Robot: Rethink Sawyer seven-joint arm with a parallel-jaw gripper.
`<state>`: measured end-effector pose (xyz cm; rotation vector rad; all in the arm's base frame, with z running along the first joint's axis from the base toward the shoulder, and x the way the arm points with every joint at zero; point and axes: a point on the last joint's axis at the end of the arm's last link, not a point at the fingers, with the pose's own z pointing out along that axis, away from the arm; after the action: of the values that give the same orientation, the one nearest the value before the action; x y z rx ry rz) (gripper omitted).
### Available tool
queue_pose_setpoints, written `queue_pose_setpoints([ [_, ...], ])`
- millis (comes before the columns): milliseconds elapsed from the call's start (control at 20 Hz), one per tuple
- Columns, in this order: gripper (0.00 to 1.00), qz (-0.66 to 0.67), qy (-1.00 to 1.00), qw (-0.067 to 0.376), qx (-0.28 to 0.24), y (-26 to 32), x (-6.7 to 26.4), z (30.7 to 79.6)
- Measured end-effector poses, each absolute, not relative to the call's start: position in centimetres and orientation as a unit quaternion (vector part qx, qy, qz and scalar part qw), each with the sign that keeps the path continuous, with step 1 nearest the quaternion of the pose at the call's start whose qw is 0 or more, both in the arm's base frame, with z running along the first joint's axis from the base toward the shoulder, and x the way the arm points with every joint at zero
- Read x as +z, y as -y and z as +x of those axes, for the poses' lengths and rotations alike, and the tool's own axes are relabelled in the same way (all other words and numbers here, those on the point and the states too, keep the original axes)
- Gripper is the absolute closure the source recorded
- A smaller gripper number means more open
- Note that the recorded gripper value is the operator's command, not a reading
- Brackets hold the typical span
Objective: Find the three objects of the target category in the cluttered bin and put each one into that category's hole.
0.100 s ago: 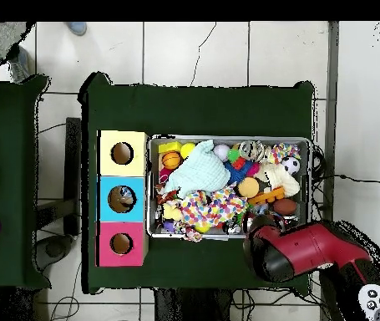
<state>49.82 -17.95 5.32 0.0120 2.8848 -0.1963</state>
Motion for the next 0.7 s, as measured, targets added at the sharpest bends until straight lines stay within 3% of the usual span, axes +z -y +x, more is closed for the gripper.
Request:
queue_pose_setpoints([
  [700,0.00,0.019,-0.989,0.134,-0.060,19.0,4.4,51.7],
])
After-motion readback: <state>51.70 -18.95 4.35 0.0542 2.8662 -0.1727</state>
